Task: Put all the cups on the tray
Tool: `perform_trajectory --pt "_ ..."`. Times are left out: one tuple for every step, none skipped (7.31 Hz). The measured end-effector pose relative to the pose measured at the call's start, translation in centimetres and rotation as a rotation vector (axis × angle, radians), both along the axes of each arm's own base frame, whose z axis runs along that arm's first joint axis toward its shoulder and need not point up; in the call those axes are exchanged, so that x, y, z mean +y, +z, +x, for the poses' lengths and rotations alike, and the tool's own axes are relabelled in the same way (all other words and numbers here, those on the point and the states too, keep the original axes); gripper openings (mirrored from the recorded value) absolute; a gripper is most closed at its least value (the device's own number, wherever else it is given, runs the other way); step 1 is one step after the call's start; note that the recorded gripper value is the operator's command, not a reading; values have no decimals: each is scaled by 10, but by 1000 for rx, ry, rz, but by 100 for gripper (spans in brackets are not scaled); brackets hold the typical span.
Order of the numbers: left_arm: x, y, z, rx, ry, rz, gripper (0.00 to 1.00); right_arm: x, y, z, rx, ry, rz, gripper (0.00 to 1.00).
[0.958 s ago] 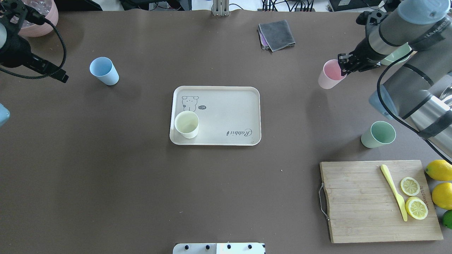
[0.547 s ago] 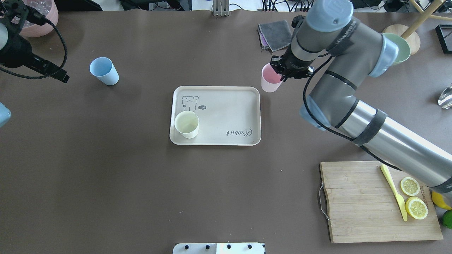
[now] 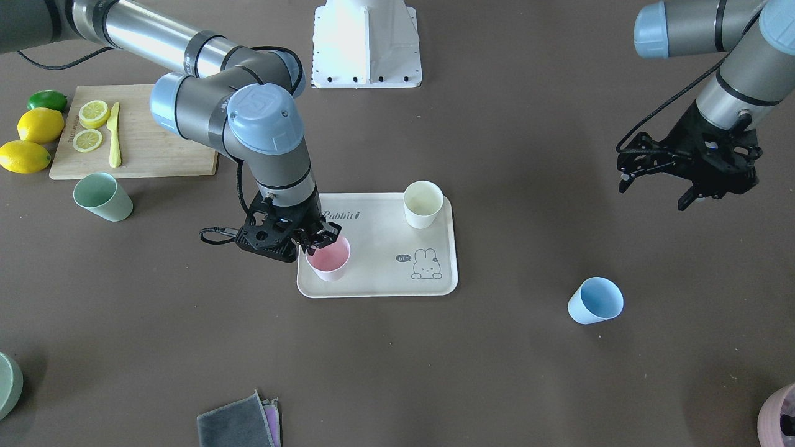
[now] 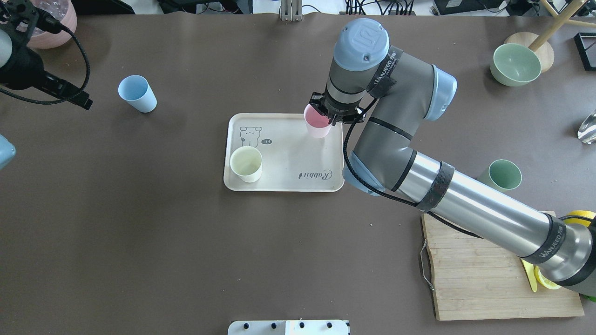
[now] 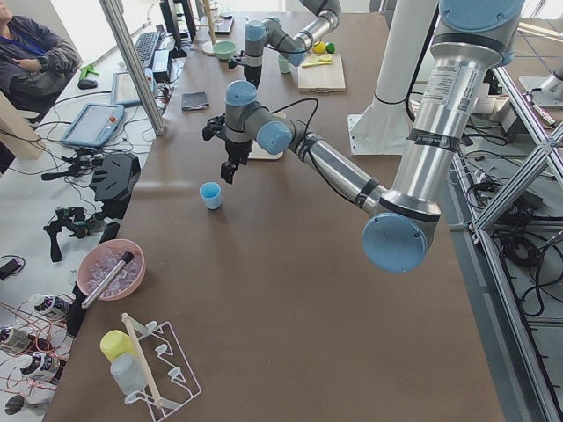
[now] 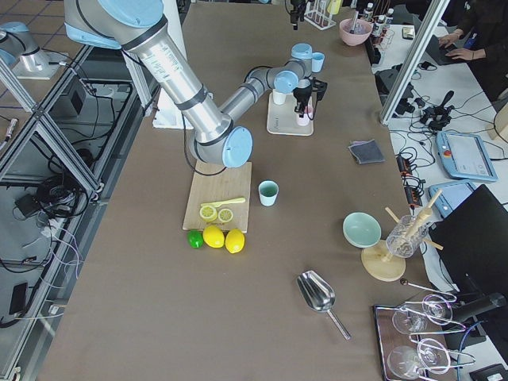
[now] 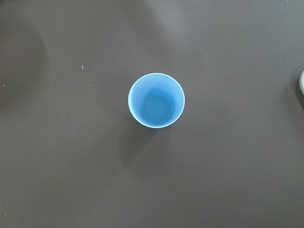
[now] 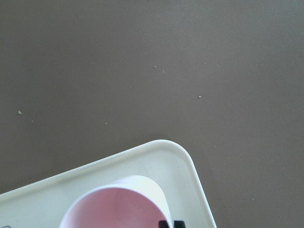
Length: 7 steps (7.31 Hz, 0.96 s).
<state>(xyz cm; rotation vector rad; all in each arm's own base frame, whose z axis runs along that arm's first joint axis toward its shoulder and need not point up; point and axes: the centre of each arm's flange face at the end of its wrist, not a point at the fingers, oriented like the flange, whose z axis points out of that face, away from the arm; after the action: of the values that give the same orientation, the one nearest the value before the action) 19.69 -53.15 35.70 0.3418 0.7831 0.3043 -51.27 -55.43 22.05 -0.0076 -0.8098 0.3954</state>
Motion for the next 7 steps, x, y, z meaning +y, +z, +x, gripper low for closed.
perform_trajectory --pt "0 0 0 1 -1 -1 99 -1 1 -1 8 2 8 100" --pt "0 0 0 1 -1 -2 99 -3 -1 1 11 7 20 100" --pt "0 1 0 -1 1 -2 99 -7 -6 10 4 12 23 100" --pt "-3 5 2 -6 6 -5 99 -15 -13 32 -5 5 22 100" --pt "-11 11 7 -15 9 -15 99 -18 -21 63 -1 -19 32 100" --pt "-28 15 16 -24 11 -29 99 -15 -23 104 6 -53 59 100" --pt "-47 24 27 -30 13 -39 99 -8 -13 149 4 -87 93 100"
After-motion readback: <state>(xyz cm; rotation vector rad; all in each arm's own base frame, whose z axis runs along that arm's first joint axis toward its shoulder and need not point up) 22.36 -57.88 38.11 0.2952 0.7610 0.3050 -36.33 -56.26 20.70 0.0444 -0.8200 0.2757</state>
